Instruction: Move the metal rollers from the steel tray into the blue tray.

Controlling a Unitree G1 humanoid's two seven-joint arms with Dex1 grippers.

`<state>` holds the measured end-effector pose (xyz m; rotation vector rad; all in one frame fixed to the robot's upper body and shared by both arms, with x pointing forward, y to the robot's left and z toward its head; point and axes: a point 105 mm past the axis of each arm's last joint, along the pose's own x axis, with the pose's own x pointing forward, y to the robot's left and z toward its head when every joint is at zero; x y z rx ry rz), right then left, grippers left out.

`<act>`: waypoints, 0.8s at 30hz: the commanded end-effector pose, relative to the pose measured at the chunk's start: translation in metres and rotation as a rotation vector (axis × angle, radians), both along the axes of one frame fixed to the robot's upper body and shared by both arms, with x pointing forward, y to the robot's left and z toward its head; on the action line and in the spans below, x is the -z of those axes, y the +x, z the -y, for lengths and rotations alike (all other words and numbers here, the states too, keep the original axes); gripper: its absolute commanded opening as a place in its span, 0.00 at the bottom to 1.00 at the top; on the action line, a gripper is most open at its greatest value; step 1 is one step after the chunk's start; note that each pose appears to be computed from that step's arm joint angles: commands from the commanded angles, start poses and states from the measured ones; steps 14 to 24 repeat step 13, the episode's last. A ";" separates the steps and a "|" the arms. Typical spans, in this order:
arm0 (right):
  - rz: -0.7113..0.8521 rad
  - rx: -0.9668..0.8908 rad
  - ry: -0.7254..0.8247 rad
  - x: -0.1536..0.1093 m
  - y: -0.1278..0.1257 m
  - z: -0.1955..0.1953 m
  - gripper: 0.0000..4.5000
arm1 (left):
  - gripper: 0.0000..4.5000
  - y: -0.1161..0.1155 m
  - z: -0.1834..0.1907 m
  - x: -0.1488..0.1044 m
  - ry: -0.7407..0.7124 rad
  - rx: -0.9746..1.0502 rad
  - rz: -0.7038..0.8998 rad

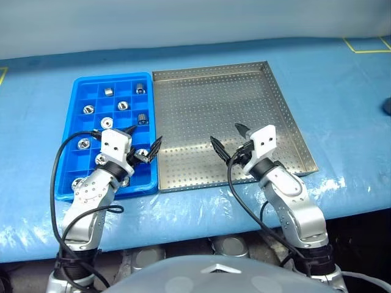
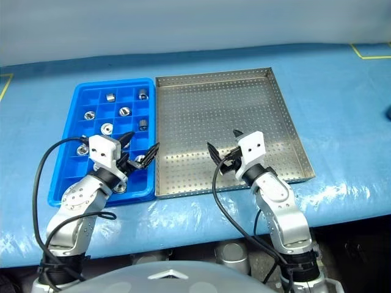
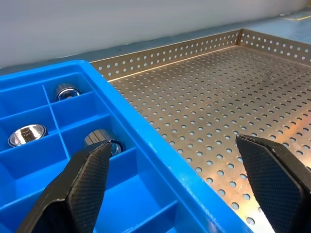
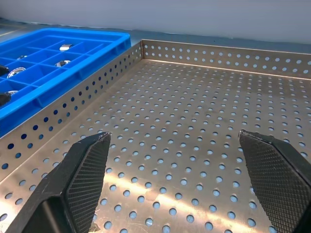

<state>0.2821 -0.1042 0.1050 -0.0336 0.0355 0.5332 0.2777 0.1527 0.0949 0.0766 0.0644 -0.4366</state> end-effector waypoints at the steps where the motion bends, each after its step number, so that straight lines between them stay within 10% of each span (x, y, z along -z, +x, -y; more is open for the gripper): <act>1: 0.044 -0.014 0.015 -0.010 0.001 -0.004 0.99 | 1.00 -0.003 0.002 -0.013 0.013 0.017 0.055; 24: 0.029 -0.016 0.015 -0.007 0.001 -0.005 0.99 | 1.00 -0.005 0.003 -0.012 0.020 0.031 0.053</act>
